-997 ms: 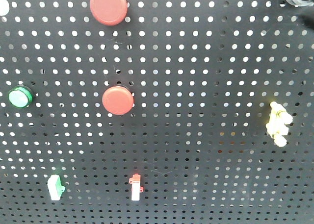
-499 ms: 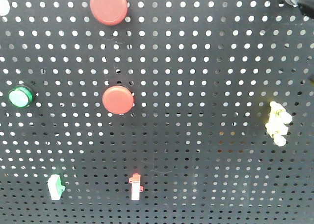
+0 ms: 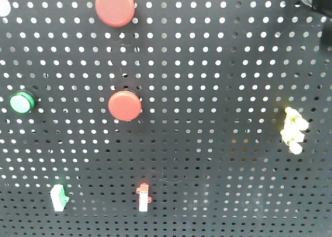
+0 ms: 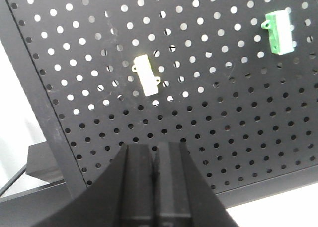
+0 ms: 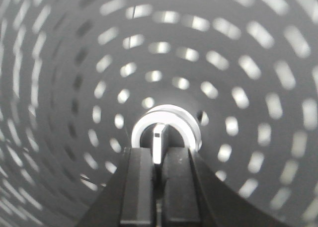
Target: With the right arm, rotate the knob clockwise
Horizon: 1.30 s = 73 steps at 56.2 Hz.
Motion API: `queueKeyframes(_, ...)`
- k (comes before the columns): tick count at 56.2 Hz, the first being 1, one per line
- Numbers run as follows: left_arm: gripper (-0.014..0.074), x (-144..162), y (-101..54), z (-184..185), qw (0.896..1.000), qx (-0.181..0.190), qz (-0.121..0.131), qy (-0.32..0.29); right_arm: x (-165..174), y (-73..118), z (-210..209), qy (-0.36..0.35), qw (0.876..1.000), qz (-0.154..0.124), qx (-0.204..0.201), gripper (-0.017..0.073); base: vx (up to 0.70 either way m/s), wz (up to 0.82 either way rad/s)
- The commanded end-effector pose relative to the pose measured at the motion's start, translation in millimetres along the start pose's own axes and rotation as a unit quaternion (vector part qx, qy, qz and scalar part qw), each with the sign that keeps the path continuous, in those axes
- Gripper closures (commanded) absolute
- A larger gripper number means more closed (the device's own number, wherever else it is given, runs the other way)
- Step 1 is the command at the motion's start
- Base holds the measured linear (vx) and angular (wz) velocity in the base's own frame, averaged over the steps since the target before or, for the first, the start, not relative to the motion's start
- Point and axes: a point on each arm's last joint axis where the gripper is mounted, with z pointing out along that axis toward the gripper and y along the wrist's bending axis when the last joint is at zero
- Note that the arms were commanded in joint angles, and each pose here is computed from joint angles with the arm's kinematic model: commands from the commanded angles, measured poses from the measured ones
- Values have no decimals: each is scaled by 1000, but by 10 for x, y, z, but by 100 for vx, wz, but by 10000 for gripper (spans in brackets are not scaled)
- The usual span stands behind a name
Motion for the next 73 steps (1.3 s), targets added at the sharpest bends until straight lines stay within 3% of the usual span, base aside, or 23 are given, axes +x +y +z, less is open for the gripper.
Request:
queueKeyframes(1,600,28,-16,-11,1000,-3,-5,-31,-200,35,-5,-76,992,95,-31,567,0,0)
queueKeyframes(10,600,28,-16,-11,1000,-3,-5,-31,-213,43,-7,-77,967,237,-48,567,0,0)
queueKeyframes(20,600,28,-16,-11,1000,-3,-5,-31,-241,57,-14,-82,927,358,-70,567,0,0)
queueKeyframes(24,600,28,-16,-11,1000,-3,-5,-31,-242,57,-14,-80,914,391,-73,567,0,0)
queueKeyframes(43,600,28,-16,-11,1000,-3,-5,-31,-248,47,-14,-86,922,372,-68,533,0,0)
queueKeyframes(62,600,28,-16,-11,1000,-3,-5,-31,-276,34,-70,-92,922,369,-69,316,0,0)
queueKeyframes(73,600,28,-16,-11,1000,-3,-5,-31,-376,-14,-266,-121,938,318,-67,193,0,0)
